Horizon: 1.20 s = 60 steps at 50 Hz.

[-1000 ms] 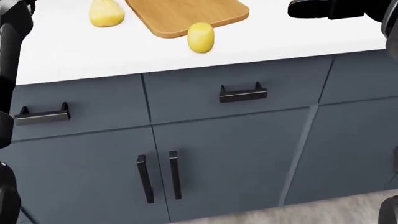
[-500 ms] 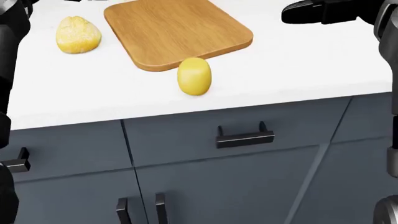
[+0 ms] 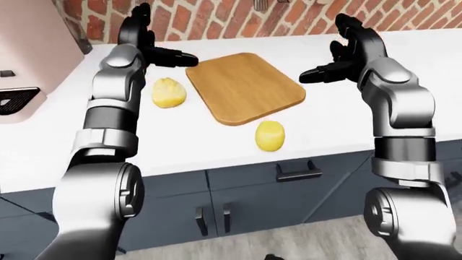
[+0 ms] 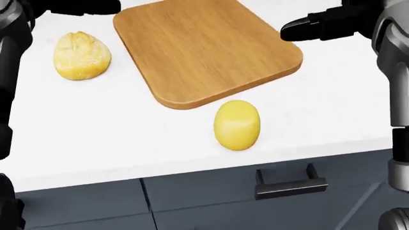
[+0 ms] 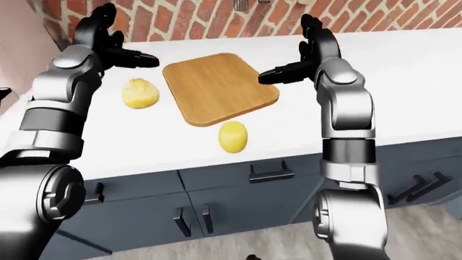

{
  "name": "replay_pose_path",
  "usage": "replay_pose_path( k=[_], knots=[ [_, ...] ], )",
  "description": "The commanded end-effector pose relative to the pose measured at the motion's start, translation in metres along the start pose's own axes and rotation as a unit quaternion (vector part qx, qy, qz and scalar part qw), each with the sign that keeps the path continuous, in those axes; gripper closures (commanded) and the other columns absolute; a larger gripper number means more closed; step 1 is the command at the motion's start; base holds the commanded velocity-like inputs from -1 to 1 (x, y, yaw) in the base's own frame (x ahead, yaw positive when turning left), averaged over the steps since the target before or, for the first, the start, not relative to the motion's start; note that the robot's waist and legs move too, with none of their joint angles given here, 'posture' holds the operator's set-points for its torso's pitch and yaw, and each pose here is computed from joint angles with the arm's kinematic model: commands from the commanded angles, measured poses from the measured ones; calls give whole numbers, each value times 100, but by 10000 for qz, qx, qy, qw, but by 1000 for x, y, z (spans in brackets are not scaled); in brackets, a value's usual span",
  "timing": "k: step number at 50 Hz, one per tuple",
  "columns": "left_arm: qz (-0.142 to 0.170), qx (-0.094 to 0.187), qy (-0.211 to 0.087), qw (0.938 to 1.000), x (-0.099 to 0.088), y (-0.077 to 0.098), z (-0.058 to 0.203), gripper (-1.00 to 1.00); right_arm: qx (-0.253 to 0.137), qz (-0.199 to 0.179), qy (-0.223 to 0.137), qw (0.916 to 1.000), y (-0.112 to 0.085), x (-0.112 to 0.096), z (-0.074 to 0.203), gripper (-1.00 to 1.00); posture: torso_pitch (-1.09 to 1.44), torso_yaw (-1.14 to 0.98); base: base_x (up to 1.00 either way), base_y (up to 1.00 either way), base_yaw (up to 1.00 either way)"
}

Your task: Place the bread and cheese on the cutting board.

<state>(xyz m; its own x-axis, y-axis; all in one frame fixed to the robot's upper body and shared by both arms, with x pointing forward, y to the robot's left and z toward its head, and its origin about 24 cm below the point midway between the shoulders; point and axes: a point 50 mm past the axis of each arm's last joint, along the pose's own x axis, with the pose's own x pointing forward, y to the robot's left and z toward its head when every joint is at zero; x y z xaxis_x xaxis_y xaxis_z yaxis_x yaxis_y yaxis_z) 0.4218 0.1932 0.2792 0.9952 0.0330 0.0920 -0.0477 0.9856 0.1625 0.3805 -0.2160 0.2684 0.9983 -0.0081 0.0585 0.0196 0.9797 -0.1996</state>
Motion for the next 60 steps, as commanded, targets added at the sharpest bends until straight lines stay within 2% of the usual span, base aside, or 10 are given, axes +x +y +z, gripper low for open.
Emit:
replay_pose_path(
  k=[1,25,48,50,51,52,53,56,57,60],
  knots=[
    [6,29,-837,9965,-5,0,44,-100,-74,-226,-709,9972,-11,-7,34,-100,0,0,0,0,0],
    [-50,69,-839,9964,-5,-3,43,-100,-40,-241,-661,9975,-15,-8,25,-100,0,0,5,0,0],
    [-84,203,-875,9959,-6,-3,49,-100,-159,-309,-754,9965,-30,-18,42,-100,0,0,-4,0,0],
    [-73,205,-886,9958,-5,-2,49,-100,-218,-135,-648,9976,-30,-21,38,-100,0,0,0,0,0],
    [-76,224,-892,9957,-5,-3,48,-100,-423,-125,-618,9971,-30,-23,34,-100,0,0,0,0,0],
    [-71,218,-879,9959,-5,-3,46,-100,-195,-50,-561,9982,-31,-23,32,-100,0,0,0,0,0],
    [-64,229,-857,9960,-5,-3,43,-100,-442,-69,-547,9975,-32,-25,30,-100,0,0,0,0,0],
    [-68,233,-831,9962,-5,-3,40,-100,-540,27,-470,9974,-34,-28,25,-100,0,0,0,0,0],
    [-59,234,-825,9963,-5,-3,38,-100,-753,66,-458,9961,-33,-31,23,-100,0,0,0,0,0],
    [-72,201,-803,9965,-4,-3,38,-100,-807,163,-401,9958,-37,-40,19,-100,0,0,0,0,0]
  ],
)
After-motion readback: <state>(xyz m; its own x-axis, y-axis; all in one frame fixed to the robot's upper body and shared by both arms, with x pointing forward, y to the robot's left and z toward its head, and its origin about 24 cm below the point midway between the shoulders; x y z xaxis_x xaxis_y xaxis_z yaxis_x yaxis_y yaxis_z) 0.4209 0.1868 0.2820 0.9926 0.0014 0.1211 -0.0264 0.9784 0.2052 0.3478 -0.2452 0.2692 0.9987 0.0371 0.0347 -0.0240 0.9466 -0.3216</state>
